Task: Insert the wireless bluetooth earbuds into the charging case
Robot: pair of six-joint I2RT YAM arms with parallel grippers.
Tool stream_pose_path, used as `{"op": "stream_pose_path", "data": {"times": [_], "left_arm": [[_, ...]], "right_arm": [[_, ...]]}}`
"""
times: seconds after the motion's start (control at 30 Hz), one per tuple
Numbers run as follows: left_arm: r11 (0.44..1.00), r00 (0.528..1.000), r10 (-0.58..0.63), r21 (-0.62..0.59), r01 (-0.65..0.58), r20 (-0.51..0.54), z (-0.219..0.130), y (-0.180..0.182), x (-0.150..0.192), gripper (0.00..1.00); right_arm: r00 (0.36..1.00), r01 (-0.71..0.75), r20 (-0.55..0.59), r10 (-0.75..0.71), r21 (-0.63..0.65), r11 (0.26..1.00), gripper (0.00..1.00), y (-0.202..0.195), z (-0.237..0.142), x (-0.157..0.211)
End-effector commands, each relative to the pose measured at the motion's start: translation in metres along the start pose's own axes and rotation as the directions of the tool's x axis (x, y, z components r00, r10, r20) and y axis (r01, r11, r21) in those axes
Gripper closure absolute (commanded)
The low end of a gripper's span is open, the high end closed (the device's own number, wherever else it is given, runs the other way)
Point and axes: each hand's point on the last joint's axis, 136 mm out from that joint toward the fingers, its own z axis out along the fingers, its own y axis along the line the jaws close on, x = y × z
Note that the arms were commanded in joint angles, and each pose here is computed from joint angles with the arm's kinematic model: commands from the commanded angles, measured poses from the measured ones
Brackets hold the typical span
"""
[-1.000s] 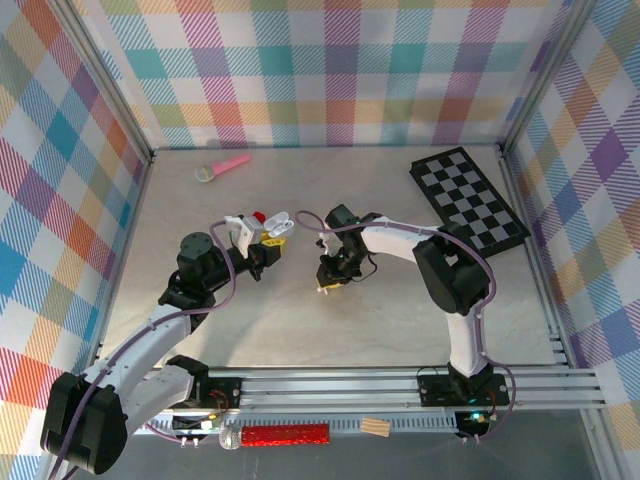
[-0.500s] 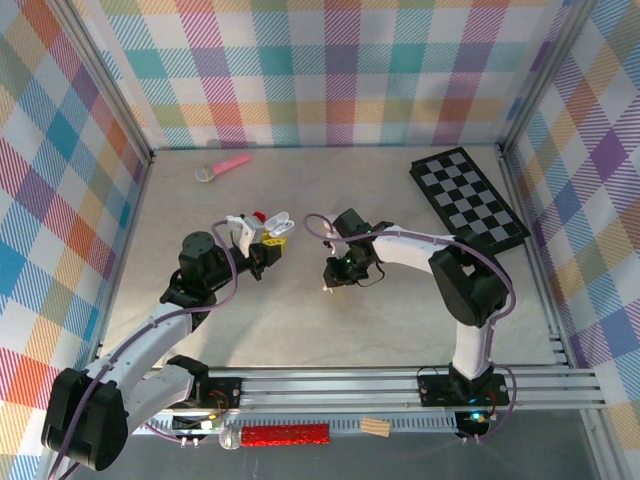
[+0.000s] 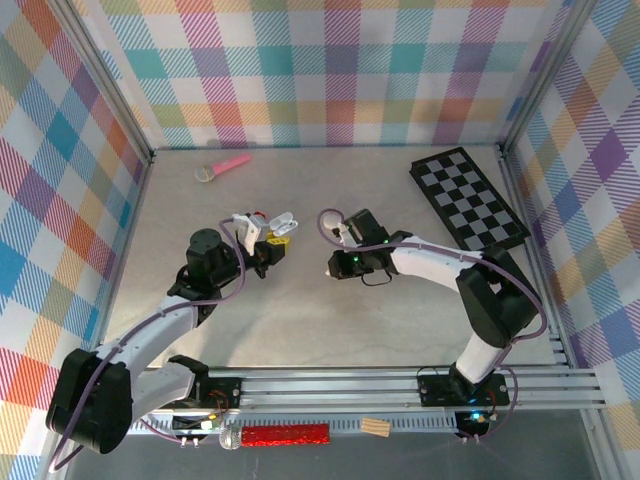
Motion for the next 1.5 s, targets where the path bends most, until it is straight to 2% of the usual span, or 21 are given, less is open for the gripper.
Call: {"op": "stream_pose_path", "data": {"times": [0.0, 0.37, 0.5, 0.63, 0.7, 0.93, 1.47], "left_arm": [[0.998, 0.996, 0.060, 0.005, -0.061, 0.071, 0.003, -0.003, -0.026, 1.00], [0.999, 0.997, 0.053, -0.001, -0.053, 0.053, 0.007, 0.000, -0.020, 1.00], [0.999, 0.997, 0.052, 0.000, -0.052, 0.055, 0.008, 0.000, -0.021, 1.00], [0.999, 0.997, 0.051, -0.001, -0.051, 0.051, 0.008, 0.001, -0.020, 1.00], [0.999, 0.997, 0.051, 0.003, -0.051, 0.052, 0.008, 0.000, -0.020, 1.00], [0.999, 0.997, 0.053, -0.006, -0.053, 0.053, 0.007, 0.001, -0.020, 1.00], [0.998, 0.997, 0.061, -0.011, -0.060, 0.048, 0.005, 0.001, -0.020, 1.00]], "right_arm": [[0.999, -0.045, -0.010, 0.046, 0.037, 0.998, 0.86, -0.012, 0.002, 0.007], [0.977, -0.163, -0.144, 0.158, -0.030, 0.986, 0.82, -0.005, 0.021, 0.061], [0.978, -0.156, -0.145, 0.147, -0.049, 0.987, 0.73, 0.006, 0.017, 0.062], [0.984, -0.108, -0.139, 0.109, 0.014, 0.994, 0.61, 0.000, 0.007, 0.056], [0.985, -0.085, -0.149, 0.089, 0.034, 0.996, 0.59, -0.002, 0.006, 0.052], [0.974, -0.060, -0.219, 0.058, -0.001, 0.998, 0.58, -0.005, 0.010, 0.046], [0.946, -0.101, -0.316, 0.075, -0.065, 0.993, 0.68, 0.001, 0.031, 0.061]]}}
